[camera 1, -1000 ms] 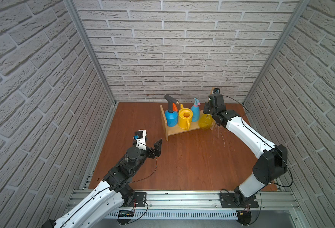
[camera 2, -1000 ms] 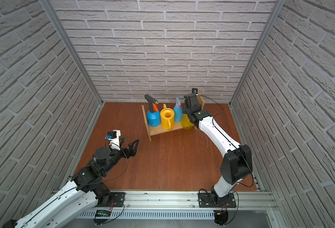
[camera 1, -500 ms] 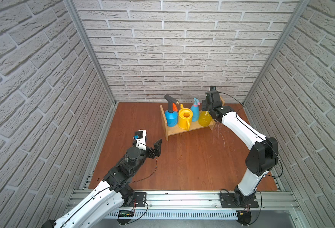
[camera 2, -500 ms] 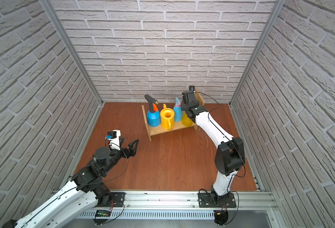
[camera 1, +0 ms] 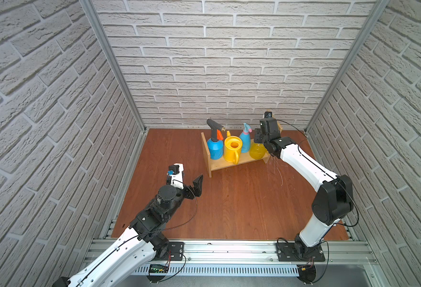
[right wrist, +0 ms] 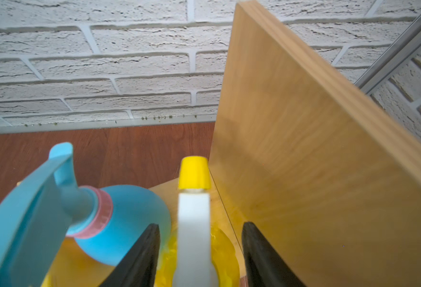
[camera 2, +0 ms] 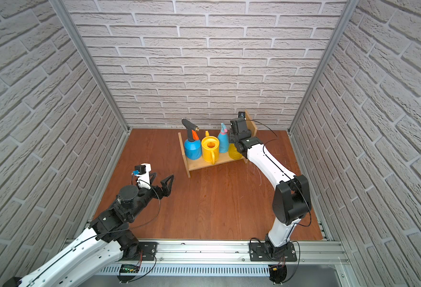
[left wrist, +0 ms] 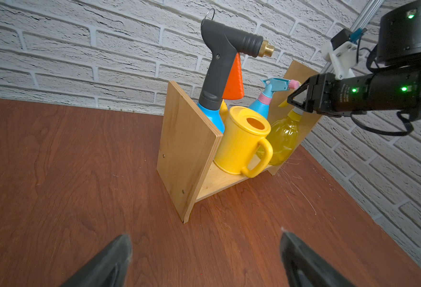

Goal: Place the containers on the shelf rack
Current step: 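Place the container on the shelf.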

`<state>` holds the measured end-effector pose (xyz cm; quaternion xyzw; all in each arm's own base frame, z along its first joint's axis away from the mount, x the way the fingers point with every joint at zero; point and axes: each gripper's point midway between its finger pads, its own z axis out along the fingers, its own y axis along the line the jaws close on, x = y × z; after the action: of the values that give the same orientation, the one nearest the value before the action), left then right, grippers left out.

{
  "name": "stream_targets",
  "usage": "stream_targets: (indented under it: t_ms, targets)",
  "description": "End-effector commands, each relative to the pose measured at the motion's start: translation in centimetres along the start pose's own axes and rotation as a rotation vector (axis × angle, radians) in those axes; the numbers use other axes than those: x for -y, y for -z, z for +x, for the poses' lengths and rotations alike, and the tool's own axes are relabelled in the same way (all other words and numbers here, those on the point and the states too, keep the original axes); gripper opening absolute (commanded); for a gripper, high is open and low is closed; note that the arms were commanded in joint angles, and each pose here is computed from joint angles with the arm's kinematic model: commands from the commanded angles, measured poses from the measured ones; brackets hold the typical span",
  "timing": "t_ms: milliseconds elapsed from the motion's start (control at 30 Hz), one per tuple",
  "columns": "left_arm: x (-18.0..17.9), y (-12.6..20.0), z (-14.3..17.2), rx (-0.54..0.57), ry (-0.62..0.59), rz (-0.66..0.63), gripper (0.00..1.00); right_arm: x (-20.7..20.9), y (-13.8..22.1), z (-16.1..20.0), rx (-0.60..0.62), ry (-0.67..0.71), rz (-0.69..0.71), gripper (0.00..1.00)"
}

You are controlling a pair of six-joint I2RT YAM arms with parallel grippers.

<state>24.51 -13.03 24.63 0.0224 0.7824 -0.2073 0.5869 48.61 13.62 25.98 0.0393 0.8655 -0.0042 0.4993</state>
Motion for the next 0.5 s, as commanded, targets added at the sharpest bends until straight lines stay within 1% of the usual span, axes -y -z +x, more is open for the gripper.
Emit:
stream_targets:
  t_ms: [0, 133, 267, 300, 400, 467]
  targets:
    - [-0.2, 0.2, -0.6, 0.028, -0.01, -0.01, 0.98, 0.0, 4.8, -3.7, 0.117, -0.062, -0.091, 0.63]
    - [-0.5, 0.6, -0.8, 0.043, -0.007, -0.014, 0.98, -0.7, 8.8, -2.7, 0.102, -0.079, -0.238, 0.67]
    - [-1.1, 0.7, -1.0, 0.061, -0.014, -0.043, 0.98, -1.1, 13.0, 0.2, 0.08, -0.082, -0.389, 0.68]
    - [-1.3, 0.8, -1.0, 0.063, -0.014, -0.055, 0.98, -0.7, 14.5, 0.7, 0.091, -0.086, -0.416, 0.68]
    - [-2.0, 0.8, -1.0, 0.062, -0.019, -0.097, 0.98, 0.8, 17.3, 3.0, 0.112, -0.08, -0.445, 0.68]
    - [-2.2, 0.8, -1.0, 0.059, -0.025, -0.108, 0.98, 2.2, 18.4, 5.4, 0.123, -0.079, -0.431, 0.7]
